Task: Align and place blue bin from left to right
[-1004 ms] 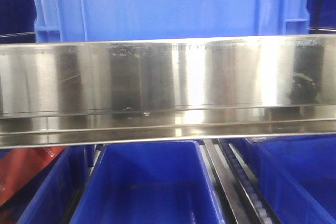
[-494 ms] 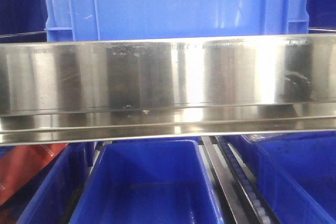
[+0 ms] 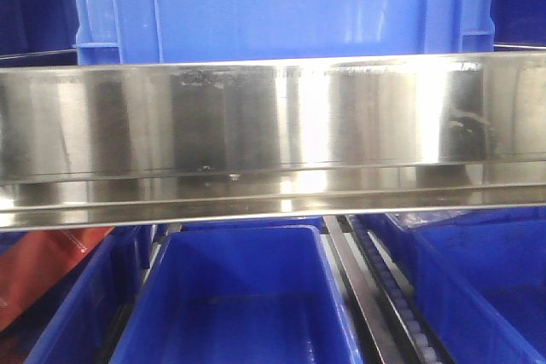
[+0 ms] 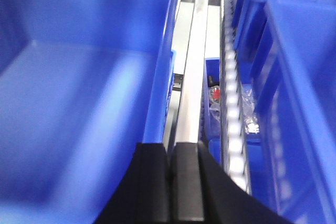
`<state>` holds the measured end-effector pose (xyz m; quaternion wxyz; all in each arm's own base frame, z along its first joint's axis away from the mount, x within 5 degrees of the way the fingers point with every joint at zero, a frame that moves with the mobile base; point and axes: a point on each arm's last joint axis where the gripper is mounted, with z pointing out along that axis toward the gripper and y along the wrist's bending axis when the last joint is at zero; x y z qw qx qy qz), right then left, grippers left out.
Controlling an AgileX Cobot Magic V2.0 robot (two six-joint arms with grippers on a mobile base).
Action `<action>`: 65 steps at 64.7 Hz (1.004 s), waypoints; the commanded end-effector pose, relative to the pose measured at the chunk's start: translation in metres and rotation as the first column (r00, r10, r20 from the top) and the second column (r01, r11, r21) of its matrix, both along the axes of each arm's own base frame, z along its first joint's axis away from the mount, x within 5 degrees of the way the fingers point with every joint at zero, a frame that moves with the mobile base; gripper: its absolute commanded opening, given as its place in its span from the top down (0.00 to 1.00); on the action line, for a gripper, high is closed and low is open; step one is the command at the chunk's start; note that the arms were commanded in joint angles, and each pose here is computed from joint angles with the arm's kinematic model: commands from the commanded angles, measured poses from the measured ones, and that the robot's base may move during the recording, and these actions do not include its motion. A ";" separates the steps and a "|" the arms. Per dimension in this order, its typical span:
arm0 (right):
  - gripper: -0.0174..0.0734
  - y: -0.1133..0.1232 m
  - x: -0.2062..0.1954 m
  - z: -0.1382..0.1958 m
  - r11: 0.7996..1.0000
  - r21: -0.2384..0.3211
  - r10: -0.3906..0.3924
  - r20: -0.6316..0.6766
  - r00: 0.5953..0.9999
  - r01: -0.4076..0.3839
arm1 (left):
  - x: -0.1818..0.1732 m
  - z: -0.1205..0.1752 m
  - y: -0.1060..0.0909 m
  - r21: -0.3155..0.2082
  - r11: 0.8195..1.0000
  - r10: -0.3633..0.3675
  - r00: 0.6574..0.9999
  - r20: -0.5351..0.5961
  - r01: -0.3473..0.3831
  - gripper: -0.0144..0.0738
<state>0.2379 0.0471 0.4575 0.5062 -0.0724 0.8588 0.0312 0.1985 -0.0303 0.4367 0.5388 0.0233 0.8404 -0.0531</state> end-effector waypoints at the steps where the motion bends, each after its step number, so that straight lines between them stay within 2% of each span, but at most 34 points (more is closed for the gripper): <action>1: 0.89 -0.005 -0.022 -0.013 1.000 -0.009 0.011 0.093 0.996 -0.011 | -0.023 -0.011 0.003 -0.035 0.999 -0.004 0.994 0.108 0.008 0.96; 15: 0.89 -0.017 -0.084 -0.055 0.999 0.017 0.028 0.246 0.969 -0.033 | -0.072 -0.058 0.011 -0.041 0.999 -0.012 0.975 0.224 0.022 0.96; 30: 0.89 -0.030 -0.142 -0.105 0.999 0.021 0.032 0.328 0.944 -0.041 | -0.110 -0.101 0.017 -0.037 0.999 -0.012 0.971 0.240 0.022 0.96; 36: 0.89 -0.035 -0.165 -0.120 0.999 0.025 0.029 0.389 0.921 -0.042 | -0.119 -0.114 0.019 -0.038 0.999 -0.012 0.969 0.245 0.022 0.96; 41: 0.89 -0.040 -0.185 -0.135 0.999 0.030 0.024 0.448 0.894 -0.042 | -0.124 -0.121 0.020 -0.039 0.999 -0.012 0.968 0.251 0.022 0.96; 49: 0.89 -0.043 -0.201 -0.155 0.998 0.037 0.019 0.482 0.876 -0.042 | -0.125 -0.125 0.020 -0.037 0.999 -0.012 0.970 0.244 0.022 0.96; 59: 0.89 -0.046 -0.212 -0.161 0.998 0.048 0.013 0.533 0.846 -0.045 | -0.125 -0.125 0.020 -0.037 0.999 -0.012 0.970 0.244 0.022 0.96; 65: 0.89 -0.046 -0.213 -0.161 0.998 0.049 0.012 0.540 0.842 -0.046 | -0.125 -0.125 0.020 -0.037 0.999 -0.012 0.970 0.244 0.022 0.96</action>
